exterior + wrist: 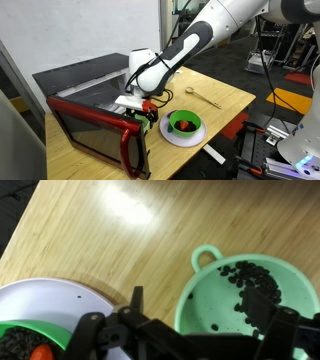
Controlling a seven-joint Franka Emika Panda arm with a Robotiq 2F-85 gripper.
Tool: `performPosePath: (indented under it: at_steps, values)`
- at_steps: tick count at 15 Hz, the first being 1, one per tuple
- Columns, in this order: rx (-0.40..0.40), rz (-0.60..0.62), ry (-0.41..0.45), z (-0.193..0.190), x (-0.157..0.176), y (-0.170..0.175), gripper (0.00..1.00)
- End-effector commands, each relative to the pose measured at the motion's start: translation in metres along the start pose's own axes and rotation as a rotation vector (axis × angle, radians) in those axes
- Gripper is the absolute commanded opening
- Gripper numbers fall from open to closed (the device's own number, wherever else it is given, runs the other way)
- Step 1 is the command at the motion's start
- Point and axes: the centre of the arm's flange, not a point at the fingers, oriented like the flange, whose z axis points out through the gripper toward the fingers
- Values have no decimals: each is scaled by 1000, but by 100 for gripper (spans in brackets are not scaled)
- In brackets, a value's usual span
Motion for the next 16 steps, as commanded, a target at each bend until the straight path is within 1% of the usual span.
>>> performPosePath:
  at_steps: [1,2,6,8,10,13,16]
  values:
    - [2,-63,13,-32,-5,16,100]
    - [2,-89,3,-37,-4,17,100]
    - [-107,-264,-41,-70,-3,39,100]
    - [-158,-324,-39,-83,-2,50,100]
    - [-182,-381,-37,-97,-1,63,100]
    - [-226,-447,-18,-111,0,84,100]
    - [-279,-545,62,-118,2,106,100]
